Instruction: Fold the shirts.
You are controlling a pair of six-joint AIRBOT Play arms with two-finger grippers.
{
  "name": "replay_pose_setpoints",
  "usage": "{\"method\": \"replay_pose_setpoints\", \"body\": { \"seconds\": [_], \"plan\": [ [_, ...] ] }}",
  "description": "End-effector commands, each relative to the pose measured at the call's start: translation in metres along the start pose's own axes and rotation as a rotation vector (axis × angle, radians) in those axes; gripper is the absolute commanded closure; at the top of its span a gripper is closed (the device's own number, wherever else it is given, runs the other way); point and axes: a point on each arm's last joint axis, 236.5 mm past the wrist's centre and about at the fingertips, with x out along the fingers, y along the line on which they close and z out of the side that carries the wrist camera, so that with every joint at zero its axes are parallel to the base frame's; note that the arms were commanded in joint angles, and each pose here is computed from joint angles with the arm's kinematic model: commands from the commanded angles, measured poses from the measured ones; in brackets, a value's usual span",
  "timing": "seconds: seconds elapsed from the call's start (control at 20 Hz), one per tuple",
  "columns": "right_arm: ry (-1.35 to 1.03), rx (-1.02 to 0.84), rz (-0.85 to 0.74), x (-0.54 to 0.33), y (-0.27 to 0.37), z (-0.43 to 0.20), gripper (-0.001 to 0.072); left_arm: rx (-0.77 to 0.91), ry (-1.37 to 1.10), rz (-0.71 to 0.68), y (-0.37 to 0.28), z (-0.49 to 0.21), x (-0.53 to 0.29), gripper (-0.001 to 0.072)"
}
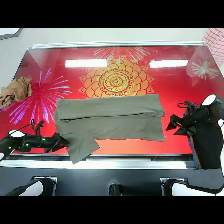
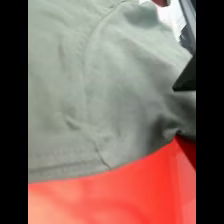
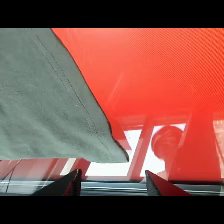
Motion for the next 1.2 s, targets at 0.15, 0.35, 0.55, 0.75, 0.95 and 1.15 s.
{"method": "replay_pose_setpoints", "body": {
  "seconds": [0.15, 0.35, 0.55, 0.75, 0.95, 1.15],
  "plan": [
    [0.009, -0.001, 0.001, 0.003, -0.001, -0.002, 0.0215, 0.038, -0.054, 0.049, 0.002, 0.012, 0.008, 0.0680],
    [0.005, 0.028, 0.021, 0.025, -0.003, -0.005, 0.0213, 0.076, -0.042, 0.040, -0.004, 0.011, 0.004, 0.0682],
    [0.008, 0.070, 0.060, 0.051, -0.002, -0.009, 0.0213, 0.093, -0.059, 0.035, -0.009, 0.017, -0.001, 0.0682],
    [0.006, 0.064, 0.117, 0.070, 0.018, -0.006, 0.0228, 0.093, -0.054, 0.033, -0.010, 0.016, -0.001, 0.0682],
    [-0.072, 0.015, 0.104, 0.062, 0.030, 0.013, 0.0666, 0.180, -0.086, 0.022, -0.023, 0.022, -0.015, 0.0683],
    [-0.255, -0.066, 0.100, -0.005, 0.050, 0.046, 0.0669, 0.335, -0.261, 0.002, -0.075, 0.059, -0.083, 0.0686]
  ]
}}
